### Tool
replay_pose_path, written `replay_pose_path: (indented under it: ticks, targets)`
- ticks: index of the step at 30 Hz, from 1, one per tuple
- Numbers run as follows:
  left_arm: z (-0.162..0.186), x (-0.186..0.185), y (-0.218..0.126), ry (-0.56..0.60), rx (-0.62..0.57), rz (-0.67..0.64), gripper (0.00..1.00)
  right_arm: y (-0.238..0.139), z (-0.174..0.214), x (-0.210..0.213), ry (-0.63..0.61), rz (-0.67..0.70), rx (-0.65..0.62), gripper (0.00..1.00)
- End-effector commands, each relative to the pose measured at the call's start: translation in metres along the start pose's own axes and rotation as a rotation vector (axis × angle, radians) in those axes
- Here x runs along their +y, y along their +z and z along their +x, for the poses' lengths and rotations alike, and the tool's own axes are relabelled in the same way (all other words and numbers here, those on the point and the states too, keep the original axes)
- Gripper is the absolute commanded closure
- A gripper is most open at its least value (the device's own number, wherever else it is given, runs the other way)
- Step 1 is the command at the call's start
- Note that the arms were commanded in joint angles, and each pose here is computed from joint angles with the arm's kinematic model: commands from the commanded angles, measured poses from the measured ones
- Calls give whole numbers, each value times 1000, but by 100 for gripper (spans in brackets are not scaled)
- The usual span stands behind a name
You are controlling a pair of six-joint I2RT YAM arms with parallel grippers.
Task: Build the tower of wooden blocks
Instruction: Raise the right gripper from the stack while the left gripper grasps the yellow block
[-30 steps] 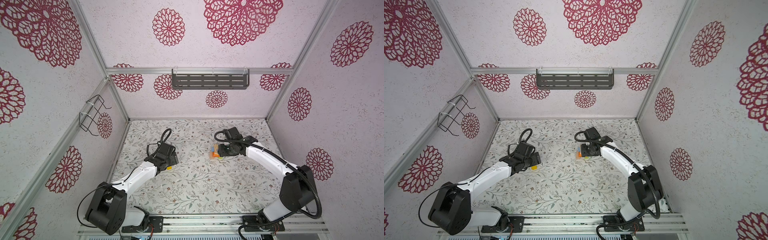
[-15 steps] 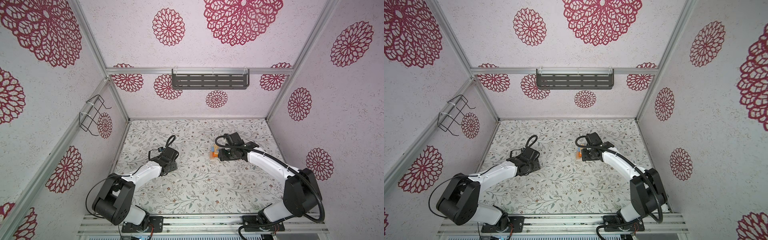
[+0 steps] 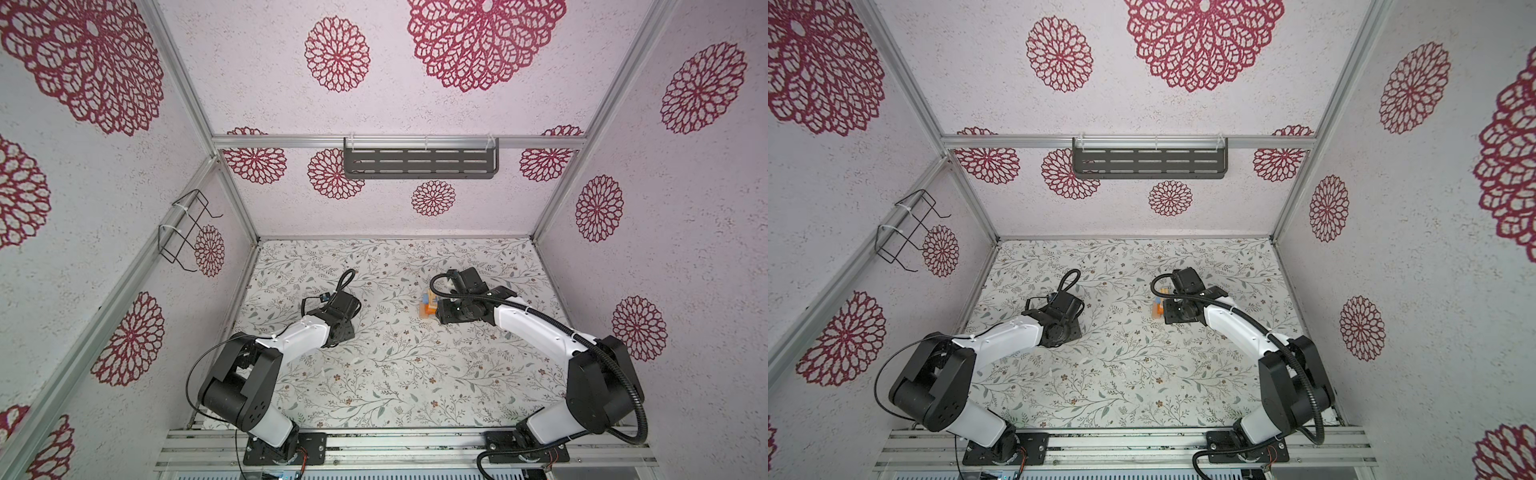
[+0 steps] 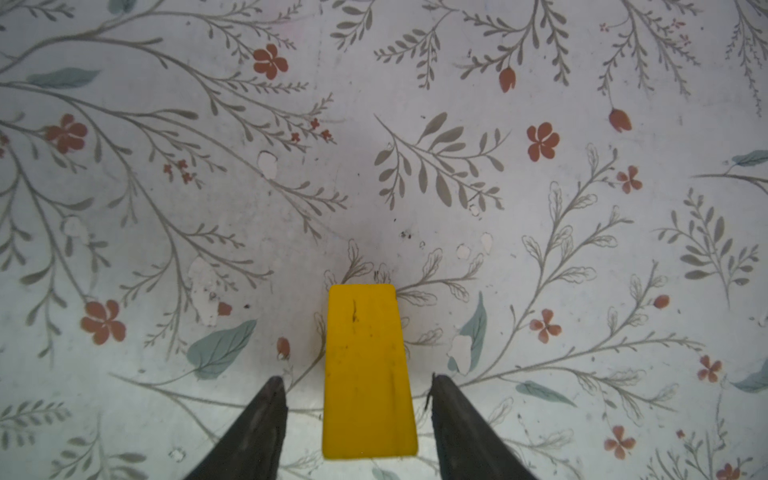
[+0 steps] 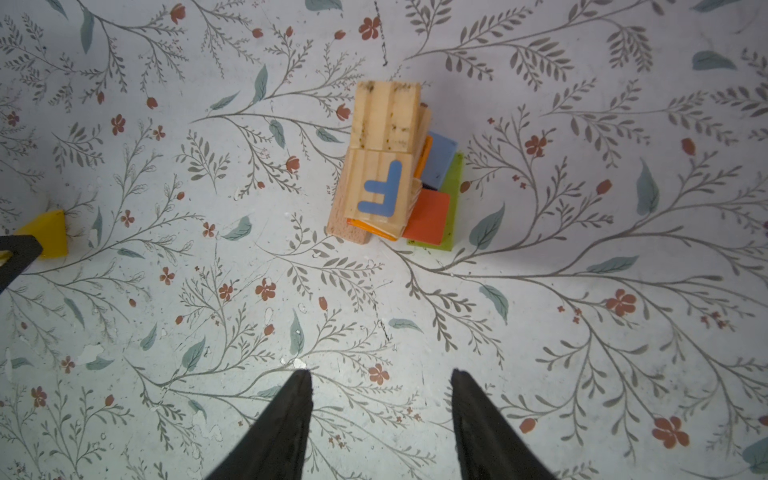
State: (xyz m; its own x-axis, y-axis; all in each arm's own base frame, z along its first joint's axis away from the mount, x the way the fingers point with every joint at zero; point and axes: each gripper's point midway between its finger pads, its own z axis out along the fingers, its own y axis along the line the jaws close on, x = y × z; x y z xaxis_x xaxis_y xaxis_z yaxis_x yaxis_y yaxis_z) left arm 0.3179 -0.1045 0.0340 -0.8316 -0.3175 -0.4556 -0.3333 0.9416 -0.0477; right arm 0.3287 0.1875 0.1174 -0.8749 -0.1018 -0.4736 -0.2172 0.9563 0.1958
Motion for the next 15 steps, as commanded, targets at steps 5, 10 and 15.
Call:
replay_pose_path:
  ticks: [5, 10, 15]
  targets:
    - [-7, -3, 2, 10, -19, -23, 51, -11, -8, -1, -8, -7, -46, 43]
    - [-6, -4, 5, 16, -11, -25, 55, -10, -7, -3, -6, -2, -46, 43]
    - [-5, -6, 7, 20, -4, -19, 65, -9, -6, -5, -3, 0, -44, 43]
